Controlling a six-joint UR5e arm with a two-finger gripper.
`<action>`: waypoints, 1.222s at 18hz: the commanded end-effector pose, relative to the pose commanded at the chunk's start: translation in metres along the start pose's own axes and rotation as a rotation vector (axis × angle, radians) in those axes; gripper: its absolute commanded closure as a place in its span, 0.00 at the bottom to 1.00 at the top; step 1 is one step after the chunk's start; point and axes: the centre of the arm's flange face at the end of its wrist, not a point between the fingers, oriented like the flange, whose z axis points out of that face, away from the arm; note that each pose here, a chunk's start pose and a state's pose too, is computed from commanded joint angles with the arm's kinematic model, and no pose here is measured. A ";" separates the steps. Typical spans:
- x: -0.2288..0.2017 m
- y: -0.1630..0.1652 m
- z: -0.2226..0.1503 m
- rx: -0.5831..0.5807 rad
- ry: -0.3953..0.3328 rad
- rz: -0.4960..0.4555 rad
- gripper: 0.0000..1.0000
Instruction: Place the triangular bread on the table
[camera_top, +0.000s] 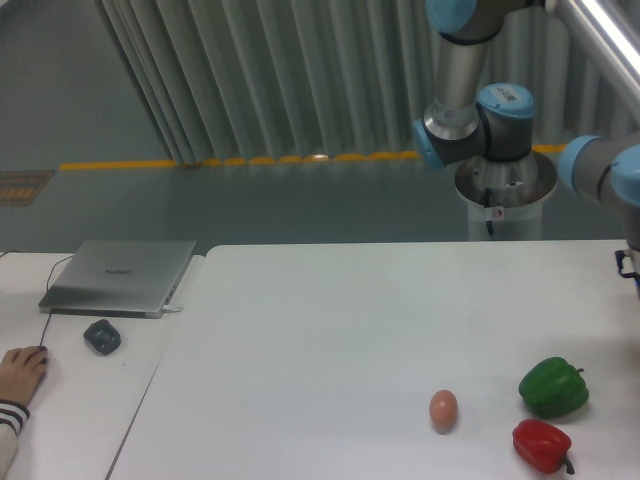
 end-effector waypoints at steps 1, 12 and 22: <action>0.002 0.006 0.001 0.005 0.000 0.005 0.00; 0.032 0.081 0.016 0.072 0.010 0.096 0.00; 0.058 0.077 0.056 0.175 0.189 0.131 0.00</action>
